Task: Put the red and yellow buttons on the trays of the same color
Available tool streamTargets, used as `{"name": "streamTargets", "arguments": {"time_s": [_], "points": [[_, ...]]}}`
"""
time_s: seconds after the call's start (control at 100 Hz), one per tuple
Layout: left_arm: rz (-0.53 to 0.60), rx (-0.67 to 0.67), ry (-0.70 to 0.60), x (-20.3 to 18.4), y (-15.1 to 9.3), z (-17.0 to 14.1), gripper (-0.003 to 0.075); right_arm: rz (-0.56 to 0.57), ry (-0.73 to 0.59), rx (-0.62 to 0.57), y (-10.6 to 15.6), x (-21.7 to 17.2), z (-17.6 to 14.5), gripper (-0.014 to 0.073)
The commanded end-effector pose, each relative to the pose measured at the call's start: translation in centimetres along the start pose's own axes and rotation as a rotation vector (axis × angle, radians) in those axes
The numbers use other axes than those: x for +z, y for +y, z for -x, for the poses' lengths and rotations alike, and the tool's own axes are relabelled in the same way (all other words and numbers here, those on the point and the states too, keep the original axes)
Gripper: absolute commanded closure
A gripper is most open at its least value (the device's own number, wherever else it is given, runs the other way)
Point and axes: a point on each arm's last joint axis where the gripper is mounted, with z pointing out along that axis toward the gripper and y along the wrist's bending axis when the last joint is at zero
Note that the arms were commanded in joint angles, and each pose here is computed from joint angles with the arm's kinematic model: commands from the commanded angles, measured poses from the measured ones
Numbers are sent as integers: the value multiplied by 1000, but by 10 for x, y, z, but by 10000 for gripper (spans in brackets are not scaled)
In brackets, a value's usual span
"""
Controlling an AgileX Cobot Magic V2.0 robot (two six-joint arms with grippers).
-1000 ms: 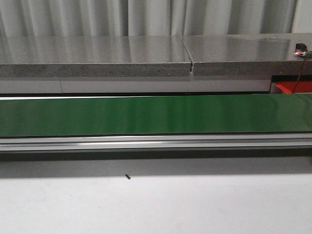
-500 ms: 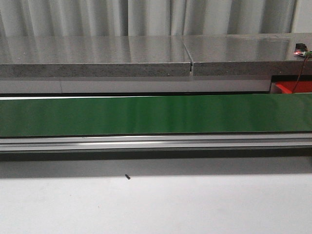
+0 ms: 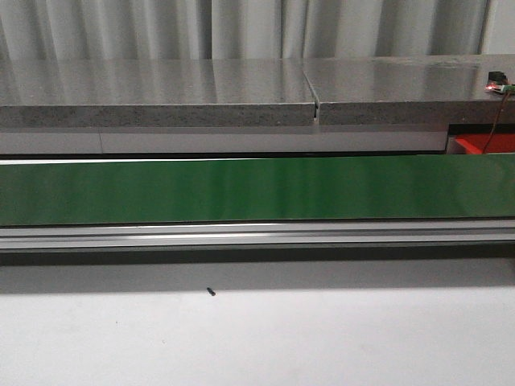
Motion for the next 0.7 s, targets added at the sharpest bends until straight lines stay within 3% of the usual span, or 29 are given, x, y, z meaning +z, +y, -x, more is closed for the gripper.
{"name": "streamTargets", "arguments": {"time_s": [0.0,0.09,0.21,0.28,0.48,0.69], "points": [[-3,-14,-107,5,-1,29,699,-23,-72,9,-2,-3,13,661],[0,-17,-100,19,-1,41,576,-22,-71,9,-2,-3,13,661],[4,-20,-69,36,0,52,292,-22,-71,9,-2,-3,13,661],[7,-31,-41,46,1,56,177,-22,-71,9,-2,-3,13,661],[31,-61,14,66,8,64,157,-22,-71,9,-2,-3,13,661],[127,-185,63,70,44,67,158,-22,-71,9,-2,-3,13,661]]}}
